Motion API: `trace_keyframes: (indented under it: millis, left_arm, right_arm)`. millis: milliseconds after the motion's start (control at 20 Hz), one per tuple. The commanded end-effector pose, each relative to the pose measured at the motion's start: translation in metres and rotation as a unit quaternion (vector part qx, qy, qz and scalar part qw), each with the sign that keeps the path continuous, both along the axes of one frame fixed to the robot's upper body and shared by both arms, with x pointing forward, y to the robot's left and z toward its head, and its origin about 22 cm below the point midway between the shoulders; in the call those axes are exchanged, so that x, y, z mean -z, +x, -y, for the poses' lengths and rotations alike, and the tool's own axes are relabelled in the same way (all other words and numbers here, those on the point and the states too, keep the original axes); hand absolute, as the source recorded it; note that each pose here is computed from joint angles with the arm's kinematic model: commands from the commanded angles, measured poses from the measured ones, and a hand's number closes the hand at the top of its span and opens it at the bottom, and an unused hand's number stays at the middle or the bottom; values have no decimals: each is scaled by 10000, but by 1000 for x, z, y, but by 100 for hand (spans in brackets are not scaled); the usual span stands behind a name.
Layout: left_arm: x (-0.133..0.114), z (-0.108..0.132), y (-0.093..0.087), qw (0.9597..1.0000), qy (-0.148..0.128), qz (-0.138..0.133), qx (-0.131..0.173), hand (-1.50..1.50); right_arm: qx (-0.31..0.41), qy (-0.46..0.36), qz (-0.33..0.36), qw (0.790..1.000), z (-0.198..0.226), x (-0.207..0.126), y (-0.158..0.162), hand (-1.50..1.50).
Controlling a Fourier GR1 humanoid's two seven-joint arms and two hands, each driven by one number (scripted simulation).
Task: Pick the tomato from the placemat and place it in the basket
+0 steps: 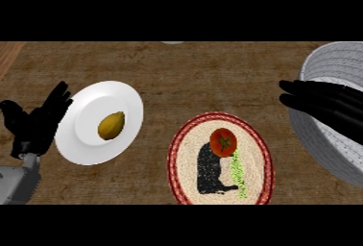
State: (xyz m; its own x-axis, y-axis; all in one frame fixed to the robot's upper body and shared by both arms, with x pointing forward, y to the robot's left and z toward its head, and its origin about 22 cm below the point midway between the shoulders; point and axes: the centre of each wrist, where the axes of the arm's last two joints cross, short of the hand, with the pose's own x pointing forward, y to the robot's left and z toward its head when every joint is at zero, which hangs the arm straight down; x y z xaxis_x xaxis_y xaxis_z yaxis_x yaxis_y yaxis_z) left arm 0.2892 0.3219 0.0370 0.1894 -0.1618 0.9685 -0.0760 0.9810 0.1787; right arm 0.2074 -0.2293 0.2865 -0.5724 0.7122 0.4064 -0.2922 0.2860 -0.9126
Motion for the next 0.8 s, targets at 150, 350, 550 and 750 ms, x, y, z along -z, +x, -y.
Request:
trace_keyframes:
  millis: [150,350,550,750]
  left_arm:
    - [0,21,3,10000,22,-14,66,0]
    - [18,-4,-5,9999,9,-86,63,0]
    - [6,5,3,10000,30,3,60,0]
    - [-22,-12,8,10000,18,18,65,0]
  right_arm:
    - [-30,371,-64,9993,21,53,4,-150]
    - [-42,549,94,9984,6,79,6,-150]
    - [-125,667,232,9974,-24,120,23,-150]
    - [-102,1159,154,9931,-25,156,44,-150]
